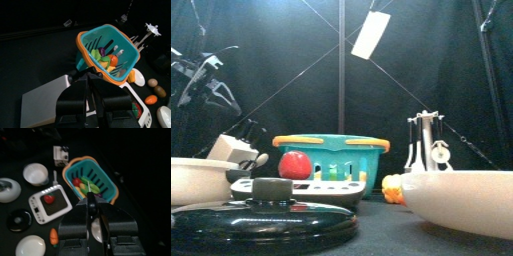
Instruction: Pull out cleaver
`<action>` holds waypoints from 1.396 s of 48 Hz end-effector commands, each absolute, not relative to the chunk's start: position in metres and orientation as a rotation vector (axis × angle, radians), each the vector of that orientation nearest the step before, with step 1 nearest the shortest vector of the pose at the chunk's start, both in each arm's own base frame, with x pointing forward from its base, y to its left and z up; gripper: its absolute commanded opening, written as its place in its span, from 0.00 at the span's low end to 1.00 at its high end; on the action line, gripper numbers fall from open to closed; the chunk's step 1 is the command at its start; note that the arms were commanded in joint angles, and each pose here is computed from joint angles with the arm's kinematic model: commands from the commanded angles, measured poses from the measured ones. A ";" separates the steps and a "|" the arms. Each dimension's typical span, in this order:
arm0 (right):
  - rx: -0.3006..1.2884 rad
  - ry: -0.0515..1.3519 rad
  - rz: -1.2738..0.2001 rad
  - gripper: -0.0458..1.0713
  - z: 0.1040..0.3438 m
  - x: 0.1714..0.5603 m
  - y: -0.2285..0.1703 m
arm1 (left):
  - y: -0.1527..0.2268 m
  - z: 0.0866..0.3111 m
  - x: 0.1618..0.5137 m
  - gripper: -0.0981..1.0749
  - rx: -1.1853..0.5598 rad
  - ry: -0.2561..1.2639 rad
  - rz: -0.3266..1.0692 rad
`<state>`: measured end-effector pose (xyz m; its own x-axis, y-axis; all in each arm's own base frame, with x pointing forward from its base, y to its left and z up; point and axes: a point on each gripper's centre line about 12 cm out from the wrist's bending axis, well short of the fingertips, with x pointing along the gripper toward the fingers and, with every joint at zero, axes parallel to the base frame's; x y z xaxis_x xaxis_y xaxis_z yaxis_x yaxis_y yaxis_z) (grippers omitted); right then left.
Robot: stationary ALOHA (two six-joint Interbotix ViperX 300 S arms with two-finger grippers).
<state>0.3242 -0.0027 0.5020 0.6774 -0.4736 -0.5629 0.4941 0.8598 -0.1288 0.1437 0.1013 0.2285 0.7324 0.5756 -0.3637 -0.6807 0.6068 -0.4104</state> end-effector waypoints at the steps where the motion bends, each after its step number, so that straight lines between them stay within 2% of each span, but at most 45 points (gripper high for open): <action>1: 0.071 0.481 -0.453 0.34 0.494 0.317 0.001 | 0.103 0.242 0.147 0.51 -0.551 0.171 0.722; 10: 0.166 0.343 -0.314 0.34 0.450 0.317 0.009 | 0.102 0.244 0.148 0.51 -0.543 0.162 0.707; 16: 0.190 0.282 -0.260 0.34 0.429 0.318 0.006 | 0.100 0.248 0.151 0.51 -0.517 0.143 0.677; 25: 0.185 0.235 -0.180 0.34 0.399 0.313 0.004 | 0.085 0.261 0.164 0.51 -0.412 0.086 0.509; 32: 0.168 0.200 -0.147 0.34 0.382 0.305 -0.005 | 0.072 0.267 0.171 0.51 -0.341 0.055 0.395; 48: 0.192 0.090 -0.011 0.34 0.346 0.297 -0.015 | 0.063 0.269 0.175 0.51 -0.248 0.041 0.306; 58: 0.199 0.077 -0.034 0.34 0.330 0.291 -0.033 | 0.059 0.271 0.176 0.51 -0.251 0.020 0.267; 67: 0.193 0.082 -0.055 0.34 0.320 0.287 -0.043 | 0.059 0.262 0.175 0.51 -0.262 0.038 0.271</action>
<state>0.2891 -0.0391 0.3151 0.9926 -0.0418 -0.1136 0.0632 0.9794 0.1919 0.1734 0.0590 0.2599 0.9609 0.2656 -0.0784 -0.2768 0.9290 -0.2456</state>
